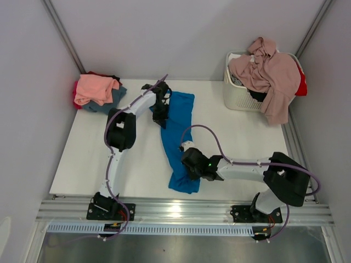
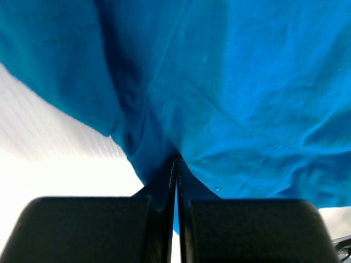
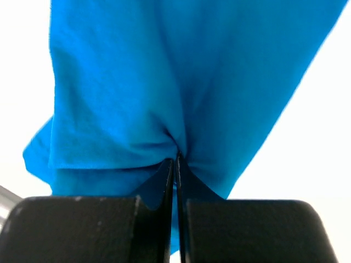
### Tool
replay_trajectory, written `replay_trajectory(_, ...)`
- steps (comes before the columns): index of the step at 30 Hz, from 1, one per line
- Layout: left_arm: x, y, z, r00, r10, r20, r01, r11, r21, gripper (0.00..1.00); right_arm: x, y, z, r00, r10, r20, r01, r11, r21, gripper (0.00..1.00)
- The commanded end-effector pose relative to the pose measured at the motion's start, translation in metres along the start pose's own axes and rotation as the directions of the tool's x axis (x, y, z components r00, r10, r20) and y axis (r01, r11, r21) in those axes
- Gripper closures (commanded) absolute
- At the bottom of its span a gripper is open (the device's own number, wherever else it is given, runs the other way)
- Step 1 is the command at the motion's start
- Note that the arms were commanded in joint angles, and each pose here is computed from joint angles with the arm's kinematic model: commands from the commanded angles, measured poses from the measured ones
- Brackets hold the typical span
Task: Fold and stack the t-shirts
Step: Rotate the tshirt 90 degrees
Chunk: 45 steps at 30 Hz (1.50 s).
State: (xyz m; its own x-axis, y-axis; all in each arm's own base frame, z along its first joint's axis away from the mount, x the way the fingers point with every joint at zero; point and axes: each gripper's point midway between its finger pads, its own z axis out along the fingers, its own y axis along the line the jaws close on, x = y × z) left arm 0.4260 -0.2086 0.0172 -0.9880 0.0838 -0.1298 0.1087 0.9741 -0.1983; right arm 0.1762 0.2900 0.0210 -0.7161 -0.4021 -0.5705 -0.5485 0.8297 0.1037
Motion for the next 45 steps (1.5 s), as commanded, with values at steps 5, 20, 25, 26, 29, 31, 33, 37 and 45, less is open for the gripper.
replay_trajectory(5,-0.004,0.006,-0.017,0.999,-0.013,0.041,0.014,0.999,-0.029,1.0,0.038,0.017,-0.05,0.985,-0.06,-0.159,0.027,0.98,-0.199,0.9)
replay_trajectory(20,-0.007,-0.021,-0.086,0.958,0.012,0.286,-0.029,0.998,0.055,0.99,-0.012,0.014,-0.09,1.0,-0.027,-0.004,0.026,0.985,-0.17,0.29)
replay_trajectory(25,0.048,-0.038,-0.112,0.941,0.011,0.337,-0.056,0.991,0.124,0.99,-0.011,-0.003,-0.076,1.0,0.021,-0.001,-0.021,0.995,-0.093,0.27)
replay_trajectory(26,0.062,-0.042,-0.124,0.935,0.02,0.354,-0.072,0.988,0.134,0.98,-0.009,-0.004,-0.074,1.0,0.029,-0.002,-0.029,0.996,-0.085,0.26)
replay_trajectory(29,0.11,-0.067,-0.122,0.95,0.054,0.307,-0.116,0.975,0.189,0.96,-0.002,-0.01,-0.065,0.998,0.062,-0.014,-0.062,0.996,-0.064,0.25)
replay_trajectory(31,0.128,-0.079,-0.122,0.954,0.069,0.291,-0.133,0.969,0.209,0.94,0.0,-0.018,-0.061,0.997,0.078,-0.013,-0.079,0.996,-0.029,0.25)
replay_trajectory(33,0.161,-0.094,-0.112,0.967,0.099,0.236,-0.164,0.948,0.274,0.94,0.005,-0.026,-0.054,0.994,0.103,-0.031,-0.103,0.995,0.006,0.25)
replay_trajectory(37,0.206,-0.104,-0.093,0.977,0.119,0.174,-0.171,0.929,0.327,0.93,0.014,-0.032,-0.045,0.989,0.133,-0.062,-0.132,0.991,0.026,0.25)
replay_trajectory(45,0.259,-0.091,-0.049,0.993,0.102,0.054,-0.115,0.925,0.363,0.91,0.021,-0.033,-0.044,0.977,0.2,-0.079,-0.205,0.977,-0.061,0.25)
